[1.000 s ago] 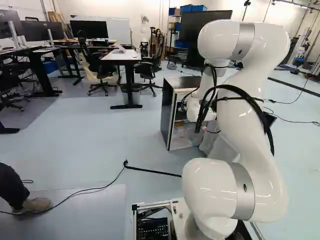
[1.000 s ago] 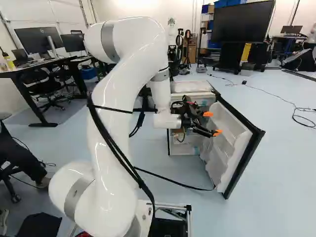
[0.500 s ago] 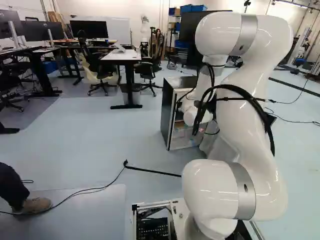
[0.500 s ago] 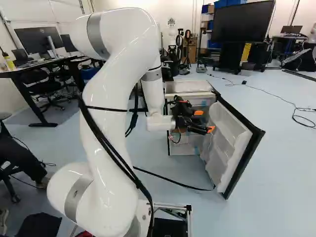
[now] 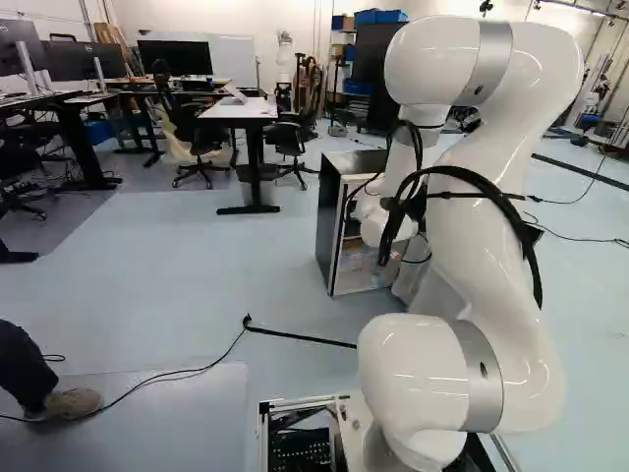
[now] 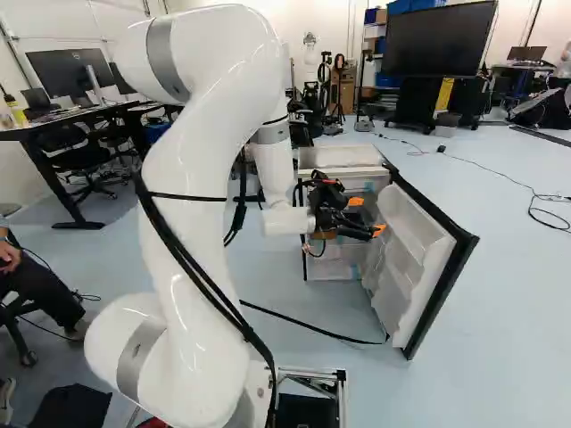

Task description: Open the fridge door

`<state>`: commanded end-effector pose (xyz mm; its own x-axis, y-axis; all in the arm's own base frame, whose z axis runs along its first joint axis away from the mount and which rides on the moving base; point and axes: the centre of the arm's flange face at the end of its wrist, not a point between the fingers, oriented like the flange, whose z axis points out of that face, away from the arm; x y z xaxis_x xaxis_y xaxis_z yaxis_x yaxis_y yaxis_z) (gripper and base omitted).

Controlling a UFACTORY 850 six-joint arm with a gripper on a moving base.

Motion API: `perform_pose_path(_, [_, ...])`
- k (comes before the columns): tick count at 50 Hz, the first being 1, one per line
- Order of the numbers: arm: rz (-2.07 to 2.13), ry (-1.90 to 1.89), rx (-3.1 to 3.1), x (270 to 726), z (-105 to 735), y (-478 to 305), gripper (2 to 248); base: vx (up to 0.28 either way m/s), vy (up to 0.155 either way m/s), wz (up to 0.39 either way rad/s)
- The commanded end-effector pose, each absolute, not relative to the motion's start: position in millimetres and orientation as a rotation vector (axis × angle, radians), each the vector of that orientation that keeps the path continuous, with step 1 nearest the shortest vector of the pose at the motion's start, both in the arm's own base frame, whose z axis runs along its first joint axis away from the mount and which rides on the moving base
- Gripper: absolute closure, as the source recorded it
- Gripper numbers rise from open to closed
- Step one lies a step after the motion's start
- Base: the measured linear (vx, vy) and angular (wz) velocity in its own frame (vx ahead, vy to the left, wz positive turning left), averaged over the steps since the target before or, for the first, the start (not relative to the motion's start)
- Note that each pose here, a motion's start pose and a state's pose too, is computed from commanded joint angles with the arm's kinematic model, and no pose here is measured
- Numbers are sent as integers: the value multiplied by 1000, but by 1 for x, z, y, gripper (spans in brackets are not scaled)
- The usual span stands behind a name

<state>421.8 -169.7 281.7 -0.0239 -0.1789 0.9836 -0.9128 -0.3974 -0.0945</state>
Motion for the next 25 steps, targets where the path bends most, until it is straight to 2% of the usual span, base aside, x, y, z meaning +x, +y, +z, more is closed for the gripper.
perform_pose_path(25, [1561, -1079, 1766, 414, 305, -147, 3, 0, 0, 0])
